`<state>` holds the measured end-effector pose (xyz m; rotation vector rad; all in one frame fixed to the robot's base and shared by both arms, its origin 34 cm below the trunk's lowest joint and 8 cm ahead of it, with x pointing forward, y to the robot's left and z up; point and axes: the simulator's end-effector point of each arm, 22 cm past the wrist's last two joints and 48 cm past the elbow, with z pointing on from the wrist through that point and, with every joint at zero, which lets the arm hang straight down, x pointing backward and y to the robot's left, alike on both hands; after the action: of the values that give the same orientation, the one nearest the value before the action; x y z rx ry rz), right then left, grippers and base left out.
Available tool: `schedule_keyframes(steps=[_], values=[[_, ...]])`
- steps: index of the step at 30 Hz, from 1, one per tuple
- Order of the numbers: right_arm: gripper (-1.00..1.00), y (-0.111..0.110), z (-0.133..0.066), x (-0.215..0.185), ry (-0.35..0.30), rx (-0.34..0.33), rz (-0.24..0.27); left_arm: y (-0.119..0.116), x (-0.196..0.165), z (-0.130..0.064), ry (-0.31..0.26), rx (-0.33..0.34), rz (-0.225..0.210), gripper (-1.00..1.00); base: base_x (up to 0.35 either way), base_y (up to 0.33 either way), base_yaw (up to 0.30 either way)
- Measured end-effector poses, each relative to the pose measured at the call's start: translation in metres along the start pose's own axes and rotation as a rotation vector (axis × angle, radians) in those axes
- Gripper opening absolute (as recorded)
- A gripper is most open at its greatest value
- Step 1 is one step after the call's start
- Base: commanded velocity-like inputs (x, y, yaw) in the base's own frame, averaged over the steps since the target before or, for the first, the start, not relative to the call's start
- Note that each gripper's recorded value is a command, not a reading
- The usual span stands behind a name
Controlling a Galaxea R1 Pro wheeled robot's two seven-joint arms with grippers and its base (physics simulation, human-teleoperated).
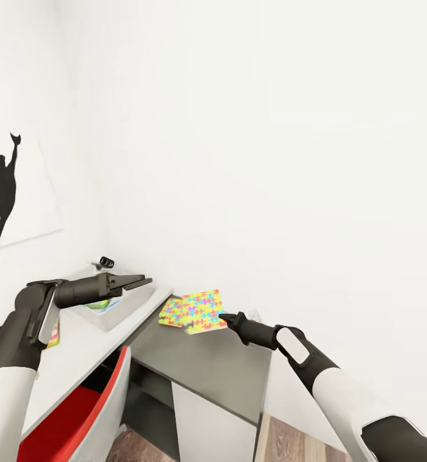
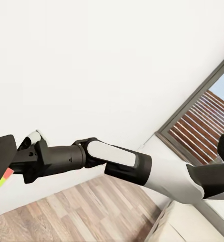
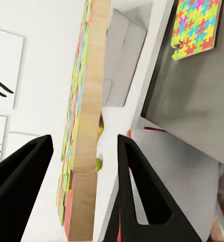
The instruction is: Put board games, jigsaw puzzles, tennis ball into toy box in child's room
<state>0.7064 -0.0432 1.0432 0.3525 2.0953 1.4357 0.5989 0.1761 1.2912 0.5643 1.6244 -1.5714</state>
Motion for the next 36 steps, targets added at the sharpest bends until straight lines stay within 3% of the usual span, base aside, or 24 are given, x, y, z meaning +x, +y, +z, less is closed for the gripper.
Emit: schedule_keyframes(steps=[36], values=[[-1.0, 0.015, -0.005, -0.005, -0.012, -0.015, -0.021, -0.014, -0.006, -0.001, -0.004, 0.005, 0.027, 1.0, 0.0, 0.0, 0.263]])
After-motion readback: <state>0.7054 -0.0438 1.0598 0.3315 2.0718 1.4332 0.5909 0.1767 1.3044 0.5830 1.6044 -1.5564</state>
